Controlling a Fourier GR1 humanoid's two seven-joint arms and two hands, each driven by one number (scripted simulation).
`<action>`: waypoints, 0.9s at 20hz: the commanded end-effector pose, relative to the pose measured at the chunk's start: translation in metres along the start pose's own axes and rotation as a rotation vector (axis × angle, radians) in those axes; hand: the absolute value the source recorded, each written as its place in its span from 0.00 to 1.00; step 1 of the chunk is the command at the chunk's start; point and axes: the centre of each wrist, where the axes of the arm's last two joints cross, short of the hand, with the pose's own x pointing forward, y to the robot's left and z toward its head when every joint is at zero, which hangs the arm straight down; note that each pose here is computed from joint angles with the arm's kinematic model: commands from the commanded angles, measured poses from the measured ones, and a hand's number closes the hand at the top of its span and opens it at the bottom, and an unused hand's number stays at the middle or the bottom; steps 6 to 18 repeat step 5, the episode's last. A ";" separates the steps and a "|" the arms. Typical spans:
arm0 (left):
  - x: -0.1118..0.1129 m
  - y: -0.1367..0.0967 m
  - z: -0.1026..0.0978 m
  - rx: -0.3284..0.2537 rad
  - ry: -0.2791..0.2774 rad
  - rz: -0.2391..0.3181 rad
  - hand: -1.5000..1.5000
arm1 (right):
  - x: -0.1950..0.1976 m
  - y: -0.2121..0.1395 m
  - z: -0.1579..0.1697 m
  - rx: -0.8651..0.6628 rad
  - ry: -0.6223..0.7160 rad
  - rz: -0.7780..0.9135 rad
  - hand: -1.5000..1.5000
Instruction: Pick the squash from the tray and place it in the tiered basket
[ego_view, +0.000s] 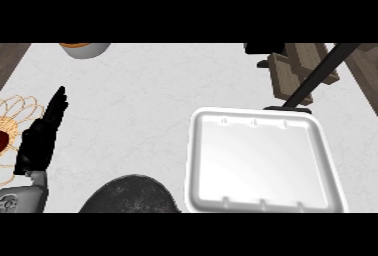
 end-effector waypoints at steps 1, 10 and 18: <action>-0.008 -0.005 0.000 0.007 0.008 -0.009 0.50 | -0.031 -0.046 0.017 -0.002 -0.016 -0.021 0.00; 0.010 -0.007 -0.001 -0.003 0.014 0.016 0.50 | -0.073 -0.069 0.029 -0.007 -0.046 -0.110 0.00; 0.010 -0.007 -0.001 -0.003 0.014 0.016 0.50 | -0.073 -0.069 0.029 -0.007 -0.046 -0.110 0.00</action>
